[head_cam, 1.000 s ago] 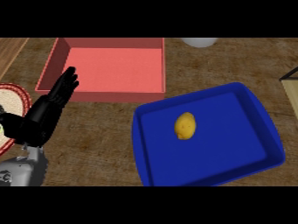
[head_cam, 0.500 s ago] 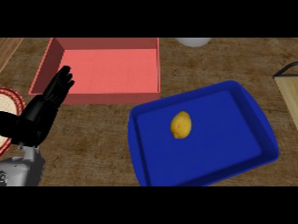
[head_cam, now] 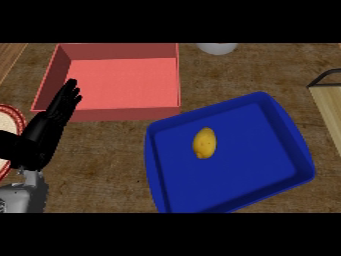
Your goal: Pick the croissant from the tray and place it in the tiered shelf
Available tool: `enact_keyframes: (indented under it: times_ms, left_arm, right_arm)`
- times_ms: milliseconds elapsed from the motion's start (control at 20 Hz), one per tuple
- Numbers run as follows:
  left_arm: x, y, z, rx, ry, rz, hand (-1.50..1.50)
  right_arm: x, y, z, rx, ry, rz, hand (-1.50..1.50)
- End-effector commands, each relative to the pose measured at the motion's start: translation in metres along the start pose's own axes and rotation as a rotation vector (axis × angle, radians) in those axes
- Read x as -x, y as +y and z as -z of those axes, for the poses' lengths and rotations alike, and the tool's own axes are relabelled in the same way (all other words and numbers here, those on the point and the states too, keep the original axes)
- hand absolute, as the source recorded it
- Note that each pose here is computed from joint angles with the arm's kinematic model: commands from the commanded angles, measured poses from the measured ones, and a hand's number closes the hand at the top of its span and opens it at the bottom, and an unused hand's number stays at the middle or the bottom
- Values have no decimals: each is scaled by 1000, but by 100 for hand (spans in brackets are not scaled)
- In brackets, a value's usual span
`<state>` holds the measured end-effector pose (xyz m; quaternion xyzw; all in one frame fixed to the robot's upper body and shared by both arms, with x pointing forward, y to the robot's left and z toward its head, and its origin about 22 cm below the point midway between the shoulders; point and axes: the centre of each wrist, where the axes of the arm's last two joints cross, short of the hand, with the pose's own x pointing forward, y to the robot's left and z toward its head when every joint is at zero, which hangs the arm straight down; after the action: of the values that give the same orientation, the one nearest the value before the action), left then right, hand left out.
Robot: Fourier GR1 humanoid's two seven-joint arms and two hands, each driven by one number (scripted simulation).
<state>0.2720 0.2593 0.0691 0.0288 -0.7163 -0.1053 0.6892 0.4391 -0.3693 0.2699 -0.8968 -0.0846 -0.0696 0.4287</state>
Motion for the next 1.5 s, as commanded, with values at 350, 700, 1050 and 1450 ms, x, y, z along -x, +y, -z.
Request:
enact_keyframes:
  times_ms: [350,700,1050,1450]
  left_arm:
    - [-5,-6,2,-10,0,-6,0]
    - [0,8,4,-15,7,5,0]
    - [3,3,-10,-30,23,-2,0]
    - [11,10,-6,-37,26,11,0]
  right_arm:
    - [-13,-10,10,-141,-8,52,150]
    - [-9,17,-4,-412,-125,-23,150]
    - [0,40,-15,-426,-25,-45,150]
    - [14,42,10,-176,262,-142,150]
